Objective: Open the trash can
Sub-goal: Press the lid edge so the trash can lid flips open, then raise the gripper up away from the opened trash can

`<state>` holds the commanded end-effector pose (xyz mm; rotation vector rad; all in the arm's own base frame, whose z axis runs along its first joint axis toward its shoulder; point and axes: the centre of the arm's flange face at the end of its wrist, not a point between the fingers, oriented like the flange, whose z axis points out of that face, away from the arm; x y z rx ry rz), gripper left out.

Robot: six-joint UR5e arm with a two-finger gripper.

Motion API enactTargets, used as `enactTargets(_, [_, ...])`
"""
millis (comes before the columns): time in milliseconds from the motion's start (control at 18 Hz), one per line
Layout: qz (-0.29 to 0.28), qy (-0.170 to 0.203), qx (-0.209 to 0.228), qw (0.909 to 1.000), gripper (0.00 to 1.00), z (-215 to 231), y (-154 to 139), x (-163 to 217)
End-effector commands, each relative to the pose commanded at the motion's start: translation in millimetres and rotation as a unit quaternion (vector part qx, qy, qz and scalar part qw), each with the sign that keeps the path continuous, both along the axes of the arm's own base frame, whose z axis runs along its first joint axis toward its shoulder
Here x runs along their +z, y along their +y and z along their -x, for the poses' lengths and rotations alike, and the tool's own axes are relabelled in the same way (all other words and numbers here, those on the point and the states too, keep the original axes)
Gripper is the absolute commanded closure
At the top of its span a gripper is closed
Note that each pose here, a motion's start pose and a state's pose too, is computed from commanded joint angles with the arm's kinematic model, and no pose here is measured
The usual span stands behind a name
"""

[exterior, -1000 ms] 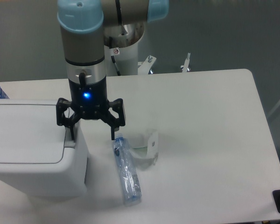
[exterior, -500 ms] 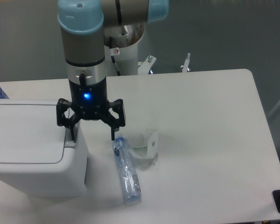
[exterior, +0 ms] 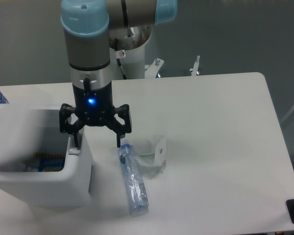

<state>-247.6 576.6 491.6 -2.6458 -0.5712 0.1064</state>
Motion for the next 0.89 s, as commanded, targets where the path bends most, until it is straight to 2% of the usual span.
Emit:
enactTargets(222, [-0.009,0.007,-0.001,0.9999,0.0,0.4,0.5,12.8])
enactTargets(500, [-0.031,0.048,-0.019,0.9982,0.0,12.5,2.1,55.2])
enactTargets(722, [0.036,0.124,-0.054,0.9901,0.0,27.1,-12.0,52.6])
enactTargets(889, [0.054,0.142,-0.063,0.9864,0.0,48.7,-24.3,53.5])
